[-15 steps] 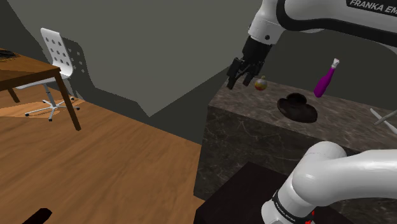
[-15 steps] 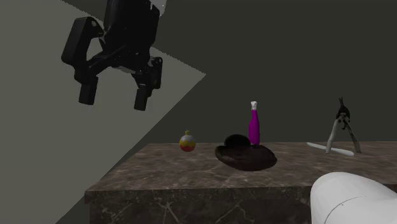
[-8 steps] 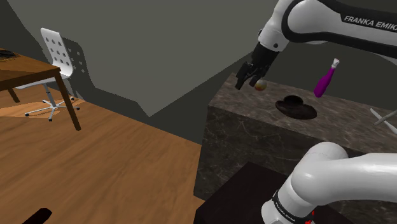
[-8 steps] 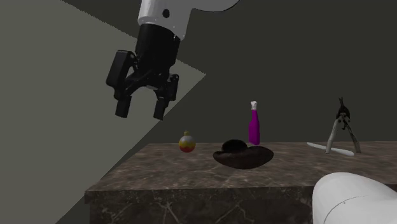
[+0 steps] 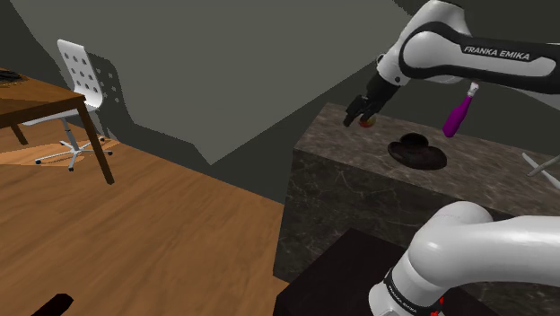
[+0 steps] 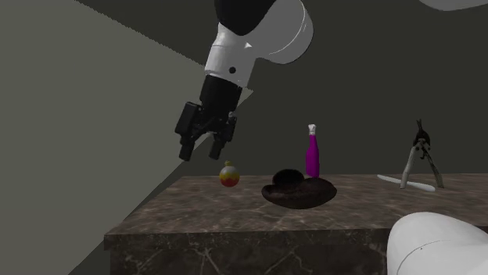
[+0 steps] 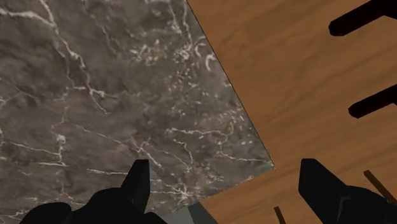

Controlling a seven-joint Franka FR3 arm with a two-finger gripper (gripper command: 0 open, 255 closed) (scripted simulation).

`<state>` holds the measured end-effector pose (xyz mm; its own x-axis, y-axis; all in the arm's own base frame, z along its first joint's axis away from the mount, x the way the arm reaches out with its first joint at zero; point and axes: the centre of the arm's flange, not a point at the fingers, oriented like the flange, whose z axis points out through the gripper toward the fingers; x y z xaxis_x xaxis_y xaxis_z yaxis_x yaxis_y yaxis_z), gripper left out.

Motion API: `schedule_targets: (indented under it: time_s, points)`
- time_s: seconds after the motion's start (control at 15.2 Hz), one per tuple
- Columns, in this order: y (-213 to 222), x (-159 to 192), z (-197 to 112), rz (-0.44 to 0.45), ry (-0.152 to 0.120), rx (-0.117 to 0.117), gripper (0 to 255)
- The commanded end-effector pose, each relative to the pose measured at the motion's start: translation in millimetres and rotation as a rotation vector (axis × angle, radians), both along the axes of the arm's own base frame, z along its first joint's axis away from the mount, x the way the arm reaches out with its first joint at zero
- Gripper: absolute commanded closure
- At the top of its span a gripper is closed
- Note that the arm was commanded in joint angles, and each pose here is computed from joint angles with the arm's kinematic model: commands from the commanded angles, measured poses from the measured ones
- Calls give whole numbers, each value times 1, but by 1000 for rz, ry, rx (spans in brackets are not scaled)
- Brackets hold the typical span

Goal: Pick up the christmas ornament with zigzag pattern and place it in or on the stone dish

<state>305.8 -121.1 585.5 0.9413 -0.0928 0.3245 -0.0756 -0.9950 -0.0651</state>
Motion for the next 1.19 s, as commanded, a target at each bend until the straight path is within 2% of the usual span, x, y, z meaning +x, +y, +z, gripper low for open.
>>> schedule_targets:
  time_s: [0.0, 1.12]
  points:
    - [-27, -1, -6, -4, -27, -4, 0]
    - [-237, 3, -72, -43, -236, -26, 0]
